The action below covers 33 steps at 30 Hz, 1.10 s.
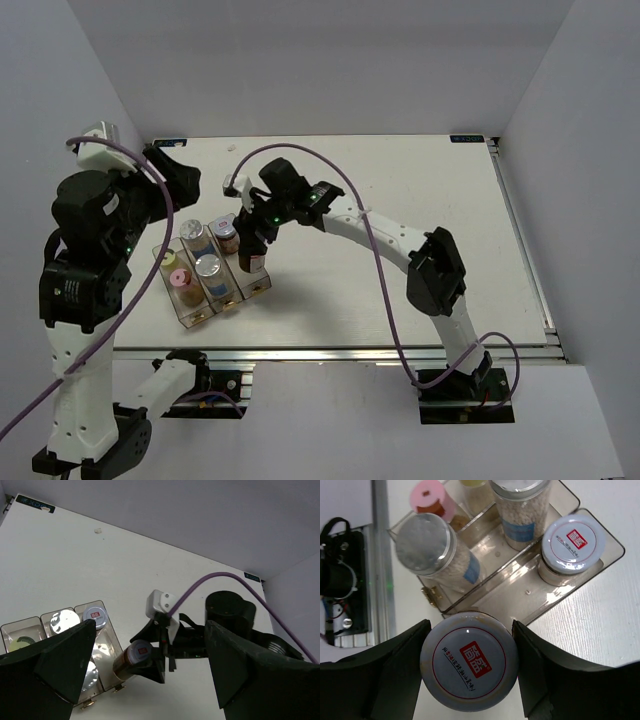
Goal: Organize the condiment bottles
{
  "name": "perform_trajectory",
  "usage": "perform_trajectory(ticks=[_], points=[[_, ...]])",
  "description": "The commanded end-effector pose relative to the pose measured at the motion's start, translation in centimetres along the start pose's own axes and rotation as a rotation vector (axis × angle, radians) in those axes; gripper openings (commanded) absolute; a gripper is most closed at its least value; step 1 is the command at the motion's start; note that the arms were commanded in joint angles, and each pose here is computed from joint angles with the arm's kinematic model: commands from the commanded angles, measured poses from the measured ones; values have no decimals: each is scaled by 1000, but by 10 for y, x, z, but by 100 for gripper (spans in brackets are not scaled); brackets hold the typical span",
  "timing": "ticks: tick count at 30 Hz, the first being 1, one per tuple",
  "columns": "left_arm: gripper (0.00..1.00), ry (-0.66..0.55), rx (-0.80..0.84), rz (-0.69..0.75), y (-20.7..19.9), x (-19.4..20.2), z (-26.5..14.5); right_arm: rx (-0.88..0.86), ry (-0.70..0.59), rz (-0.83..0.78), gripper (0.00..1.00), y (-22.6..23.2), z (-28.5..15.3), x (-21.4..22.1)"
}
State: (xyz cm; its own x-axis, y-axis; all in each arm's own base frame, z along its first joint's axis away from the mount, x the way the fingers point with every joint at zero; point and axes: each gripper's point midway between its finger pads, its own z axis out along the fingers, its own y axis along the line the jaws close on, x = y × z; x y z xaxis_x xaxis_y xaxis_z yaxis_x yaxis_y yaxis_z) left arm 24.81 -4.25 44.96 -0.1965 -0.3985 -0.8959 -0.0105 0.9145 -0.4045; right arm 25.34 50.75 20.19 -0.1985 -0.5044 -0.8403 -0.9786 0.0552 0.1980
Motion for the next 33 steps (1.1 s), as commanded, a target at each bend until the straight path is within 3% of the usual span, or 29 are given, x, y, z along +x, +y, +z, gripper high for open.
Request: perform_trajectory(ticks=[1, 7, 18, 29, 30, 31, 33], points=[[98, 29, 16, -21, -1, 9, -8, 49, -135, -54, 0, -11, -2, -47], [98, 53, 23, -15, -3, 12, -14, 47, -105, -76, 0, -10, 29, -31], [98, 76, 39, -22, -4, 18, -19, 75, -112, -108, 0, -6, 41, -33], [98, 92, 36, -31, -3, 20, -31, 168, -17, -140, 0, -36, 70, 13], [98, 96, 34, -33, -2, 23, -31, 170, -11, -137, 3, -36, 70, 16], [98, 90, 35, -36, -2, 23, -33, 169, -2, -136, 28, -36, 70, 19], [98, 94, 38, -41, -2, 26, -31, 169, 5, -131, 47, -35, 70, 21]])
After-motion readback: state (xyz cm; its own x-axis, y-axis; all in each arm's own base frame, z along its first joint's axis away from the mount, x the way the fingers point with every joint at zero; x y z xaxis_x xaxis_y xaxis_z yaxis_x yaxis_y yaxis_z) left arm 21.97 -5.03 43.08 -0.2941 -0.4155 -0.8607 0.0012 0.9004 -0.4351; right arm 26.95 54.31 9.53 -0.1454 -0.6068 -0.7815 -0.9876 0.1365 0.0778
